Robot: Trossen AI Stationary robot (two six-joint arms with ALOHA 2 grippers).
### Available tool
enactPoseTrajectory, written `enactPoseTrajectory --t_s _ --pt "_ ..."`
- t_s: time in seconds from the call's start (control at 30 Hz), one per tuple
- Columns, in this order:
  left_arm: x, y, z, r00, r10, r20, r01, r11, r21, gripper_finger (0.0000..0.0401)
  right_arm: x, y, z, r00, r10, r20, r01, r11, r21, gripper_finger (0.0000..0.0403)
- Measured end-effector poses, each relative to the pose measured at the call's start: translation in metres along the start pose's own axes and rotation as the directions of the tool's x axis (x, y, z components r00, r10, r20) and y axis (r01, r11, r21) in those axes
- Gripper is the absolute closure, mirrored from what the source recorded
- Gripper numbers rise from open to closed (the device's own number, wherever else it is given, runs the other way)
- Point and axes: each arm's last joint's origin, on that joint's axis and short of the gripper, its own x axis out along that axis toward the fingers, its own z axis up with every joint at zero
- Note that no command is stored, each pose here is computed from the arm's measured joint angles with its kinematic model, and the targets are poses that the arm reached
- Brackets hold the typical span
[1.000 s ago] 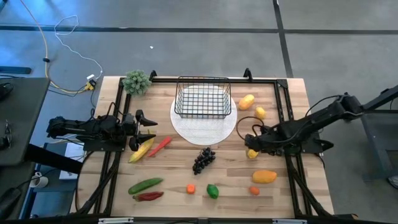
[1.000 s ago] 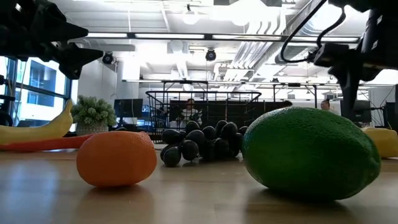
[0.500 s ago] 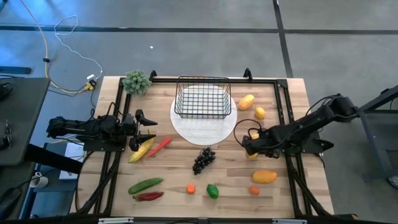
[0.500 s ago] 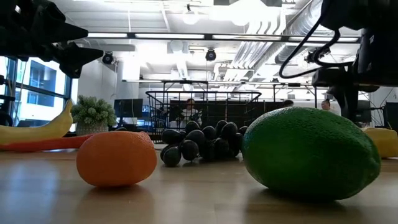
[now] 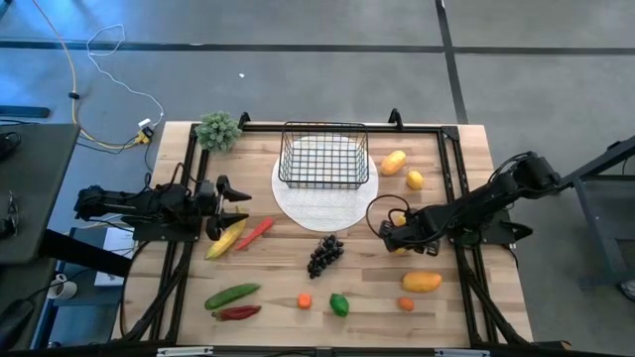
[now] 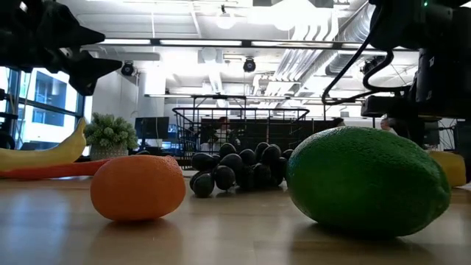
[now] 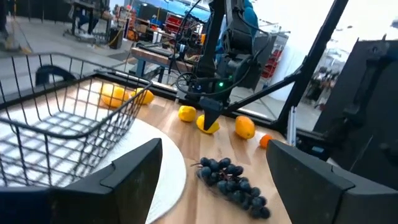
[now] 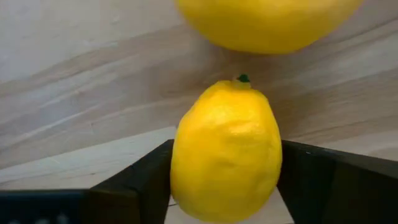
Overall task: Build produce basket
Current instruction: Put the bottom yellow lemon into the black wire basket
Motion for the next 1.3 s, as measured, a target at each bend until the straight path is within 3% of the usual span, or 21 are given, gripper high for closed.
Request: enactPoseTrajectory --t_s 0.2,0.47,0.67,0.9,1.1,1.3 --pt "0.0 0.0 0.0 1.0 0.0 0.0 0.0 0.995 -0.101 0.0121 0.0 0.002 -0.002 1.0 0.022 -0.014 -0.023 0.999 -0.041 0.025" --pt "0.0 0.0 0.0 1.0 0.0 0.0 0.0 0.995 -0.105 0.0121 -0.023 0.028 -0.016 0.983 0.18 -0.03 -0.183 0.973 -0.142 0.0233" --pt "0.0 0.0 0.0 1.0 -0.001 0.0 0.001 0.994 -0.106 0.0121 -0.058 0.055 -0.022 0.94 0.338 0.039 -0.319 0.914 -0.25 0.0244" --pt "0.0 0.0 0.0 1.0 -0.001 0.0 0.001 0.994 -0.108 0.0121 -0.092 0.084 -0.015 0.877 0.467 0.112 -0.397 0.836 -0.38 0.0242" --pt "0.0 0.0 0.0 1.0 -0.002 0.001 0.002 0.994 -0.107 0.0121 -0.116 0.105 0.001 0.822 0.541 0.18 -0.391 0.764 -0.513 0.0244" --pt "0.0 0.0 0.001 1.0 -0.004 0.01 0.006 0.994 -0.109 0.0121 -0.131 0.122 0.026 0.785 0.567 0.25 -0.312 0.711 -0.631 0.0244"
